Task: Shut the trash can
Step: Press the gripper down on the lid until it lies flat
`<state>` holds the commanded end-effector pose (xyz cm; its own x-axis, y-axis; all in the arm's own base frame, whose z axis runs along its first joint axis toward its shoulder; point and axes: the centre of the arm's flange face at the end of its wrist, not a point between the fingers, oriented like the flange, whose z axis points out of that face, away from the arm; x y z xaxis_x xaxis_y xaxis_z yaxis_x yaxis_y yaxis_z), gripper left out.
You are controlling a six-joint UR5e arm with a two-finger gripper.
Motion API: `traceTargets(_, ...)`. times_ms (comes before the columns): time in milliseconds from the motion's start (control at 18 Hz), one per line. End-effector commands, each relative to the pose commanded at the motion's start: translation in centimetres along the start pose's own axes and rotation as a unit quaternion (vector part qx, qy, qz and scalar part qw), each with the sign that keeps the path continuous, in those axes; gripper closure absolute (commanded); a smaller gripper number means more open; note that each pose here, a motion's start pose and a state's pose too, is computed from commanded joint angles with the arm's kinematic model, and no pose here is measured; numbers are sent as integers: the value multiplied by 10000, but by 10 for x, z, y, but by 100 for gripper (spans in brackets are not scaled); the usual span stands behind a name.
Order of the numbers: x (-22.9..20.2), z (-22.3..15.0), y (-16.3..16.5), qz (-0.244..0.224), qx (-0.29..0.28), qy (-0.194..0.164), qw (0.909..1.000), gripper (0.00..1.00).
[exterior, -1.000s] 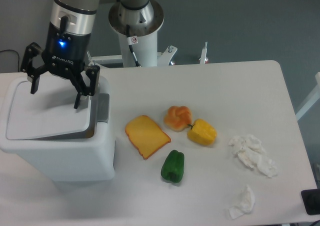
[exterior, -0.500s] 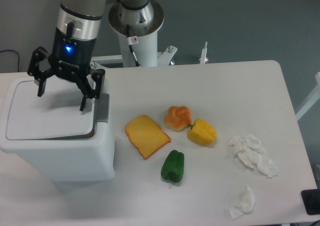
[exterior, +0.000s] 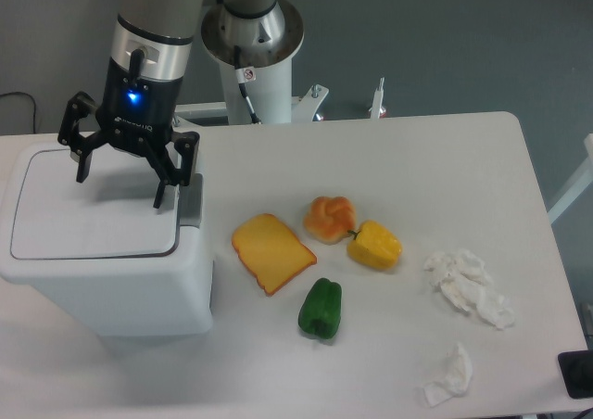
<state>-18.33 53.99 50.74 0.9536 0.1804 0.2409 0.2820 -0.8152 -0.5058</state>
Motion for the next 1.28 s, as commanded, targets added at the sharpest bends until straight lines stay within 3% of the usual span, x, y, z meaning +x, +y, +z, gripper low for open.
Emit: traceTargets(1278,-5,8,9,-41,-106,19,9999,0)
